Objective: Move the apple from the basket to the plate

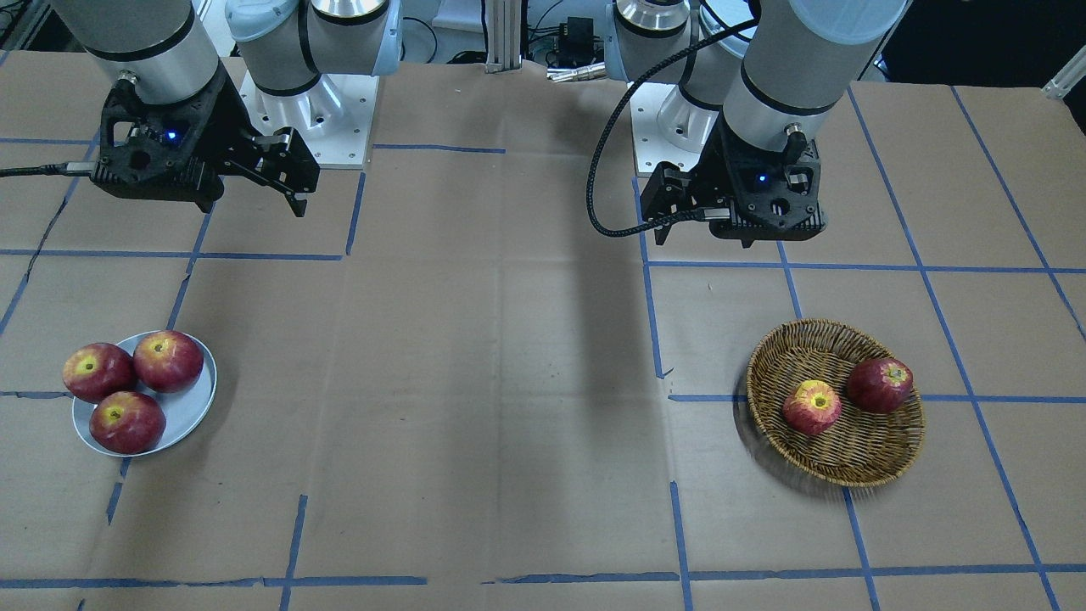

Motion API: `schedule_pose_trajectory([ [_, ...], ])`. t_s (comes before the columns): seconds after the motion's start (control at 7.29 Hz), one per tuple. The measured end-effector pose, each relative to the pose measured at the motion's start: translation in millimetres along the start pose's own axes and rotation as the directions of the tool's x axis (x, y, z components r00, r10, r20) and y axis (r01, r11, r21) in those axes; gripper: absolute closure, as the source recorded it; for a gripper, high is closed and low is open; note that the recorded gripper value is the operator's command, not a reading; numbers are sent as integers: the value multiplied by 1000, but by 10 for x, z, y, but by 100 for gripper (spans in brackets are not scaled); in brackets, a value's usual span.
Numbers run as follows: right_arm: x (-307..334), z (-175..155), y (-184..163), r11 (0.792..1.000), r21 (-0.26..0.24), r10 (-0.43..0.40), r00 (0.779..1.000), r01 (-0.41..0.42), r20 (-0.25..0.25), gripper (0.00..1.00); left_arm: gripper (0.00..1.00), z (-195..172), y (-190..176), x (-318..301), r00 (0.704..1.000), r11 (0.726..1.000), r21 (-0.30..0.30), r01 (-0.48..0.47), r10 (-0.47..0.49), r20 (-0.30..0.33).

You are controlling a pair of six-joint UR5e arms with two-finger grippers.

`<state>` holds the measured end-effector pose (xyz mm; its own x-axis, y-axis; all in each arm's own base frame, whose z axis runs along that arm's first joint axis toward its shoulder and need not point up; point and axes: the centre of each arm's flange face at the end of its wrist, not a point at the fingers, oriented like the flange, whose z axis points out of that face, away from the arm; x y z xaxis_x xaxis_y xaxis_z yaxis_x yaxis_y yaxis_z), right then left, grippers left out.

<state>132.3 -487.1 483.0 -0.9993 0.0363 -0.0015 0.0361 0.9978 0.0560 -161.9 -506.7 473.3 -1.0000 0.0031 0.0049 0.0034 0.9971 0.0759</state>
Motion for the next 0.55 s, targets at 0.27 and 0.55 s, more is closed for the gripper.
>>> schedule_pose_trajectory([
  [0.27, 0, 1, -1, 1000, 0, 0, 1000, 0, 0, 0, 1, 9, -16, 4, 1000, 1000, -7, 1, -1, 2],
  [0.55, 0, 4, 1, 1000, -1, 0, 1000, 0, 0, 0, 1, 40, -25, 1, 1000, 1000, -11, -1, 1, 2],
])
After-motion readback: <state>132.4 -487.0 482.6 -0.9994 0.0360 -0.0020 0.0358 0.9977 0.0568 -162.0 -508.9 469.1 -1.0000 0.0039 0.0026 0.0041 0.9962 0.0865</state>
